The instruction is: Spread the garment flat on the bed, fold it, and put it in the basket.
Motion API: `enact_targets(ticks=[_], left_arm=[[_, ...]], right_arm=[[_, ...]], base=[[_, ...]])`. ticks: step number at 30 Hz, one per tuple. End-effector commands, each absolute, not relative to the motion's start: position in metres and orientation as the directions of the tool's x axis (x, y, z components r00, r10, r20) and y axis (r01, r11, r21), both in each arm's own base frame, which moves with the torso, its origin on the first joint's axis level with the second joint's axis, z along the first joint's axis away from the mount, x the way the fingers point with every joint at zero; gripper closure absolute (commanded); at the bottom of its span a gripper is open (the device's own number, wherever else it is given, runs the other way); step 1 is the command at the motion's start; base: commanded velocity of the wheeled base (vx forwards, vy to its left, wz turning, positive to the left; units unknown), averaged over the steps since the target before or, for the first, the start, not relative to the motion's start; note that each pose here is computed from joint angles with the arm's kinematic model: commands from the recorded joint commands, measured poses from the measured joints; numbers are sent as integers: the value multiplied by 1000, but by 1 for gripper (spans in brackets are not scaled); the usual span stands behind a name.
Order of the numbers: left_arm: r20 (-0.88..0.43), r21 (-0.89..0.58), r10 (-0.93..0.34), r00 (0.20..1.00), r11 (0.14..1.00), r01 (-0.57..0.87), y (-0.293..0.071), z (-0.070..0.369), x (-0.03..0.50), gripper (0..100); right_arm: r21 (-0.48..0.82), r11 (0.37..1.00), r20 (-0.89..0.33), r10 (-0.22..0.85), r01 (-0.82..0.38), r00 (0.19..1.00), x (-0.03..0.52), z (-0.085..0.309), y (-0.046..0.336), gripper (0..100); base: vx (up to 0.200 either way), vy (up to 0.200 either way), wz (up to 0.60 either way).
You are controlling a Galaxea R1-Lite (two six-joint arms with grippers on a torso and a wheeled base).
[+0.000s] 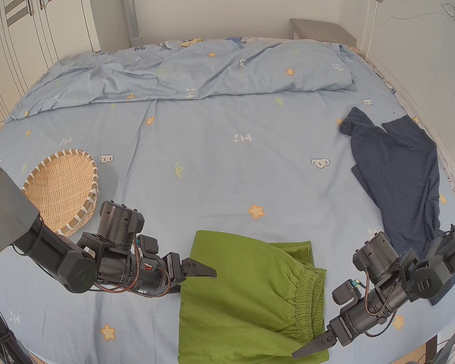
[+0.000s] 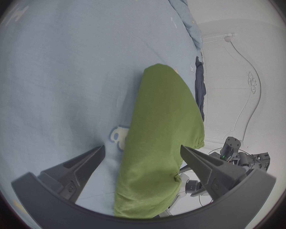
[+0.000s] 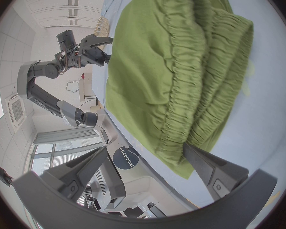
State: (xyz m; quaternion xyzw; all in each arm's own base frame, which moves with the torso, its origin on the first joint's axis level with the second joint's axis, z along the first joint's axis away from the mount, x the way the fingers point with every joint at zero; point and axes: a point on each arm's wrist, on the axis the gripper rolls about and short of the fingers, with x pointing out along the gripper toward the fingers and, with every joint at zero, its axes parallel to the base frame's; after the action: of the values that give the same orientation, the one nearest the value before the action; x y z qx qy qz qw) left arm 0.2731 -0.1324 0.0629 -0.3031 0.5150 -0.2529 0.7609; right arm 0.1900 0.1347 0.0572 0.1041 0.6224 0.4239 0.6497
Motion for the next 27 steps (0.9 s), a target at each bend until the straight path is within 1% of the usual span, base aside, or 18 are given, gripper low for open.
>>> enact_targets(ticks=[1, 6, 7, 13, 16, 20, 22, 24, 26, 27], left_arm=[[-641, -718, -700, 315, 692, 76, -139, 58, 271, 0], [-653, -709, -699, 291, 699, 87, -144, 51, 269, 0], [-660, -705, -698, 277, 703, 93, -147, 48, 269, 0], [-657, -708, -703, 273, 699, 98, -150, 47, 270, 0], [-627, -737, -738, 249, 666, 118, -150, 48, 269, 0], [-589, -770, -779, 213, 621, 143, -153, 48, 267, 0], [-587, -772, -783, 205, 618, 150, -156, 48, 266, 0], [-590, -771, -784, 193, 618, 154, -159, 46, 264, 0], [-594, -768, -784, 178, 619, 163, -163, 43, 263, 0], [-594, -768, -784, 178, 619, 163, -163, 43, 263, 0]], right_arm=[[667, 627, -719, 683, -402, -128, 191, 56, 129, 0], [668, 635, -721, 682, -388, -124, 190, 53, 125, 0], [667, 642, -721, 684, -377, -112, 191, 50, 121, 0], [671, 640, -709, 701, -374, -71, 192, 47, 113, 0], [671, 637, -700, 713, -381, -42, 190, 49, 107, 0], [675, 615, -663, 748, -407, 32, 191, 68, 98, 0], [684, 588, -621, 780, -432, 79, 192, 83, 93, 0], [681, 573, -592, 797, -455, 118, 193, 95, 89, 0], [667, 562, -554, 813, -489, 178, 197, 113, 85, 0], [667, 562, -554, 813, -489, 178, 197, 113, 85, 0]], base=[[0, 0, 0], [0, 0, 0], [0, 0, 0], [0, 0, 0], [0, 0, 0], [0, 0, 0], [0, 0, 0], [0, 0, 0], [0, 0, 0], [0, 0, 0]])
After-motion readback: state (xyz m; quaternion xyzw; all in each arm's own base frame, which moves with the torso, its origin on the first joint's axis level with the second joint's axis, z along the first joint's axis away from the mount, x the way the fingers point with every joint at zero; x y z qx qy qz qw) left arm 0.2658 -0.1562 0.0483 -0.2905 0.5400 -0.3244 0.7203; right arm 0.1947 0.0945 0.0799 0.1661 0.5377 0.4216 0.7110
